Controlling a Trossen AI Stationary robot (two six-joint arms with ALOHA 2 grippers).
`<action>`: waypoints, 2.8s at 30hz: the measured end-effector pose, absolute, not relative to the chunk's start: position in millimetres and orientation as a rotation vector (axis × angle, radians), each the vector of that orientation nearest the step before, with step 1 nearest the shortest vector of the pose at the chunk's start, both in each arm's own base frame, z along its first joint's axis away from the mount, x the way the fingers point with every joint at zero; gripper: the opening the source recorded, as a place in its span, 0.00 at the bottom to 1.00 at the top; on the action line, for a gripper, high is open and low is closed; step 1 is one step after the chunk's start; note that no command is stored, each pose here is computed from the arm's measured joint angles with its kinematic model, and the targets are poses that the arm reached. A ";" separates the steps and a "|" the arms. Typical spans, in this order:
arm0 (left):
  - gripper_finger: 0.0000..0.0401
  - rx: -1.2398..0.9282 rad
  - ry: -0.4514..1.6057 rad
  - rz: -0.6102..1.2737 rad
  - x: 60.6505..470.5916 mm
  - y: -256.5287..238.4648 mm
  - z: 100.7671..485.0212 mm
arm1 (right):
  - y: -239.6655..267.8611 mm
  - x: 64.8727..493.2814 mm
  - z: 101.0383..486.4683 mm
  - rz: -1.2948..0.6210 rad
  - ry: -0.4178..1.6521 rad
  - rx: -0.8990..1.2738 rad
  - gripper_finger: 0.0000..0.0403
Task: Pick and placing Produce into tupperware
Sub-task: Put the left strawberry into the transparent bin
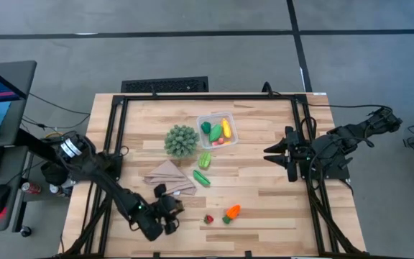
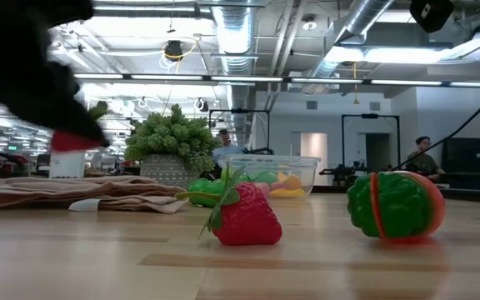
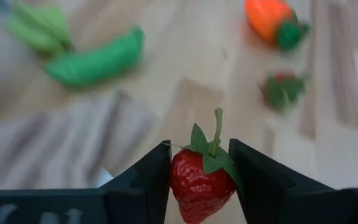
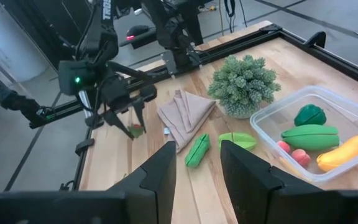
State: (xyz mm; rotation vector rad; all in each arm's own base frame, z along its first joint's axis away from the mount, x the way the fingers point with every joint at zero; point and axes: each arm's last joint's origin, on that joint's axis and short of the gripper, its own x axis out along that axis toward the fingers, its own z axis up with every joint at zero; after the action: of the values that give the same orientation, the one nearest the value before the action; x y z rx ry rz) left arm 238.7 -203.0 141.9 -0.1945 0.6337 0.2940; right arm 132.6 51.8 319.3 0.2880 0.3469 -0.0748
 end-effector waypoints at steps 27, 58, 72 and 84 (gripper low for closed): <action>0.37 -0.193 0.098 0.385 297.0 -54.1 277.8 | 51.4 135.1 317.6 -0.106 0.351 0.116 0.29; 0.37 -0.279 0.064 0.327 292.3 95.0 281.8 | 40.6 194.9 291.3 -0.430 0.342 0.168 0.29; 0.37 -0.314 0.122 0.320 276.8 131.1 275.8 | 34.5 215.6 281.9 -0.481 0.341 0.178 0.29; 0.37 -0.366 0.198 0.178 338.6 150.5 271.8 | 24.9 217.9 283.1 -0.523 0.322 0.193 0.29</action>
State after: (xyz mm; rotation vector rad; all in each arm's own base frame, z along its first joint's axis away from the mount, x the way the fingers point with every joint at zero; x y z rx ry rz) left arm 338.6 150.5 271.8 -0.3655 0.1980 0.1779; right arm 217.9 24.9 283.1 0.1934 0.3218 -0.5227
